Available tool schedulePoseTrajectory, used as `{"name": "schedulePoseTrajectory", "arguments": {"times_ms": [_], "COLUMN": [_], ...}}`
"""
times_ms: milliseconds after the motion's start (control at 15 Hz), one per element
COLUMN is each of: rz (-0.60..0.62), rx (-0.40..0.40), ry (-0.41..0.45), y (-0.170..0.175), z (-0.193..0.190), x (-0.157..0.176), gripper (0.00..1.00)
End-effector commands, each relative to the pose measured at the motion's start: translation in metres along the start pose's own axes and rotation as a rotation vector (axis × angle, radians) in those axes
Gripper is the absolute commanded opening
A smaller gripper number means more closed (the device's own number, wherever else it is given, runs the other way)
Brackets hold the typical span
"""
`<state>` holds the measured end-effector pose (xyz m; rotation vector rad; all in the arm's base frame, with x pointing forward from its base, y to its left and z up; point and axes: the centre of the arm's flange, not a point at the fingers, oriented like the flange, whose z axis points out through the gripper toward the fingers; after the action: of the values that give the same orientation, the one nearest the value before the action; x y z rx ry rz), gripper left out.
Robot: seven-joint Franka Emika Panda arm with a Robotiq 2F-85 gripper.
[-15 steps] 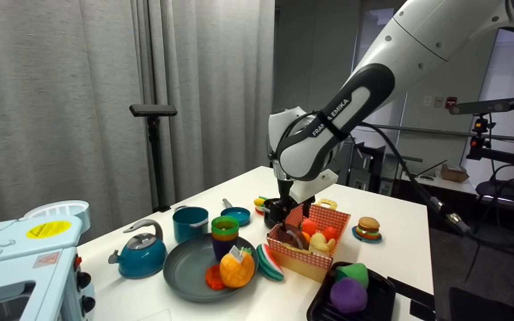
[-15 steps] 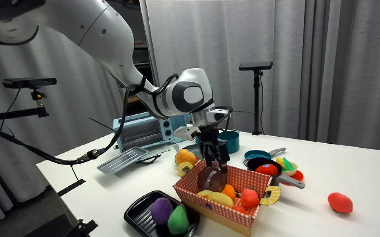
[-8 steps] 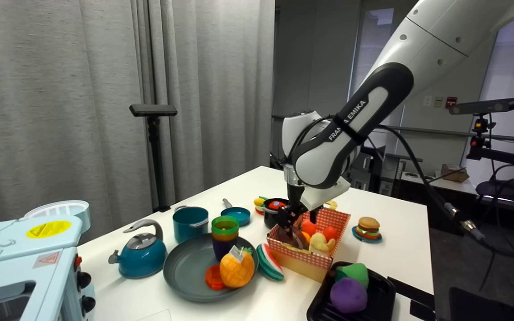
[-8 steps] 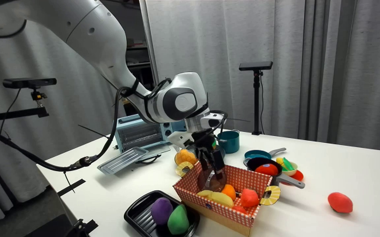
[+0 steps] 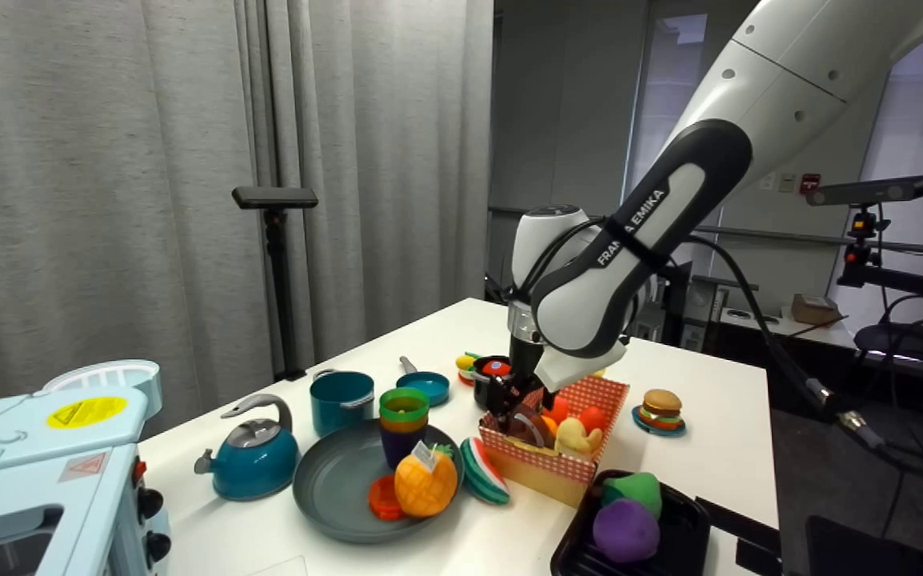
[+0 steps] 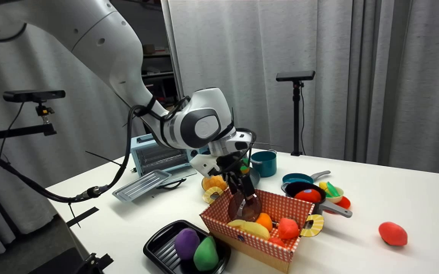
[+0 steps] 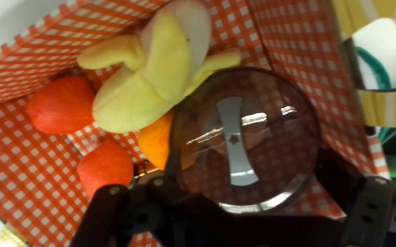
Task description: Pick up the lid and put it on the pot
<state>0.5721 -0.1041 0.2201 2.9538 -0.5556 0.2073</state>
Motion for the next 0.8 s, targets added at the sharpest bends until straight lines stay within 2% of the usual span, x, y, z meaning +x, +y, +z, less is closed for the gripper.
{"name": "schedulePoseTrajectory", "arguments": {"times_ms": [0, 467, 733], "rz": [-0.048, -0.073, -0.065], "rx": [0.056, 0.053, 0.028], "ry": [0.014, -0.026, -0.033], "y": [-0.031, -0.05, -0.061], "z": [-0.002, 0.002, 0.012], "x": [-0.001, 0.006, -0.007], "gripper": [1.0, 1.0, 1.0]}}
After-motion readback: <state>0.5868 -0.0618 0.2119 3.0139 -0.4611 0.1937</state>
